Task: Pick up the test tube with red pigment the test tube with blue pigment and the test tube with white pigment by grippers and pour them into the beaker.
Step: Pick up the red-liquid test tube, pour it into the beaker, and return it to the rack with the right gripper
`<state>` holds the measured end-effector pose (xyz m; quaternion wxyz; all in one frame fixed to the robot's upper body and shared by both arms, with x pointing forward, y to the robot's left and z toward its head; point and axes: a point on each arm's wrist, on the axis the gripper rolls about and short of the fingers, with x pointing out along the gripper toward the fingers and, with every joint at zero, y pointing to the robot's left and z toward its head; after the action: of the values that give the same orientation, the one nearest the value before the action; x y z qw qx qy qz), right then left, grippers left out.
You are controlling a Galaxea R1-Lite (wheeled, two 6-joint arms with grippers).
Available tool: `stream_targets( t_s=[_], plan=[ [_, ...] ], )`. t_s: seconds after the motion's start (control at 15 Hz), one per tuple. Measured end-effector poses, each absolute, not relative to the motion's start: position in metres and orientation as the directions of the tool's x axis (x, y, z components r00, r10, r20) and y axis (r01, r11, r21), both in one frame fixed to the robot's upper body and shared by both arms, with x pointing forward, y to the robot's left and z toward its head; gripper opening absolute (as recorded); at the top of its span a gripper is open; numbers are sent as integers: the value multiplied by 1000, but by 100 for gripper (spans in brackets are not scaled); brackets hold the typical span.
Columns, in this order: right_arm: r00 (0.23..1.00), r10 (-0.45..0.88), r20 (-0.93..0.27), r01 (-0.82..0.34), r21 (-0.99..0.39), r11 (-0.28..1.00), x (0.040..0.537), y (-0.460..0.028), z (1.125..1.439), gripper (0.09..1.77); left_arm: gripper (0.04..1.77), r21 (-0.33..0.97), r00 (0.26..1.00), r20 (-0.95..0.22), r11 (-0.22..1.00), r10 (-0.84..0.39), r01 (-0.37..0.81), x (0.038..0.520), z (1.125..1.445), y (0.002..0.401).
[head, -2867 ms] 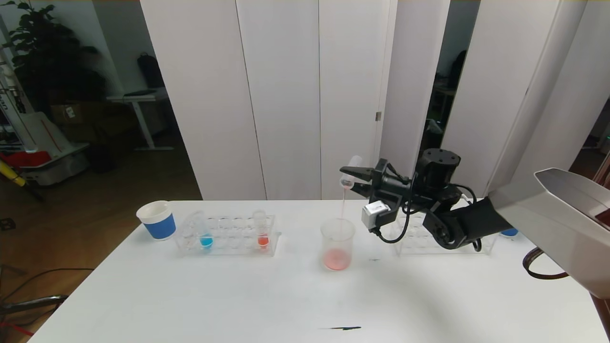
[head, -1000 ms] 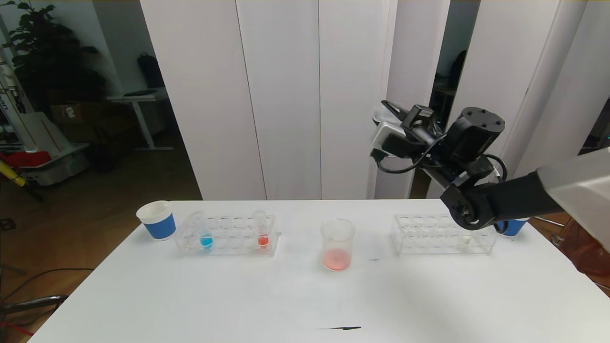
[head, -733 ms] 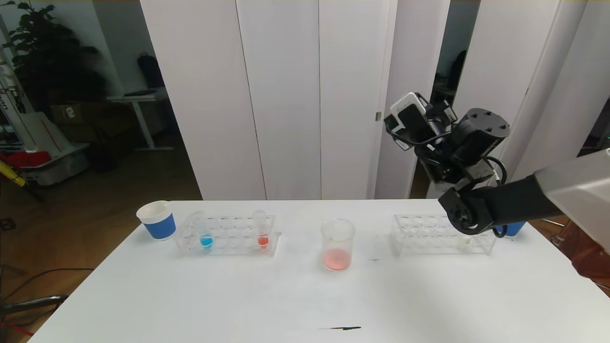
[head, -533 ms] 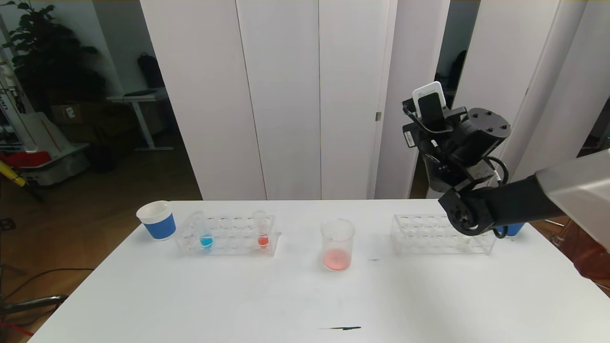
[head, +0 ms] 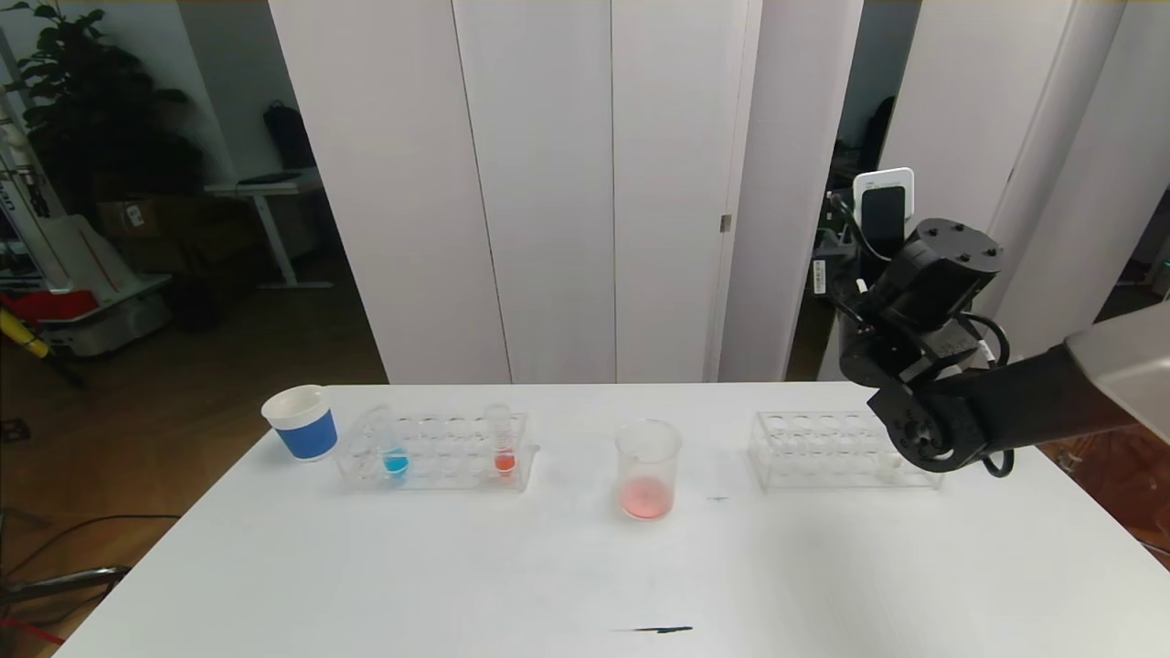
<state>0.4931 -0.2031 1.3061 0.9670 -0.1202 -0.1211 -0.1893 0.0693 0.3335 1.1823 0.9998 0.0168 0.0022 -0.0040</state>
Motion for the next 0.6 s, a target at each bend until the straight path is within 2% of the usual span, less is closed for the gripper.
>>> stream_targets(
  t_s=[0.2,0.6],
  plan=[
    [885,-380,269,438,-205,875,481,-231,1312,57,174,34,1000,-5,999,-8,8,69,1182,334],
    [810,-480,338,552,-162,818,462,-321,1347,57,174,34,1000,-4,999,-8,8,69,1182,334]
  ],
)
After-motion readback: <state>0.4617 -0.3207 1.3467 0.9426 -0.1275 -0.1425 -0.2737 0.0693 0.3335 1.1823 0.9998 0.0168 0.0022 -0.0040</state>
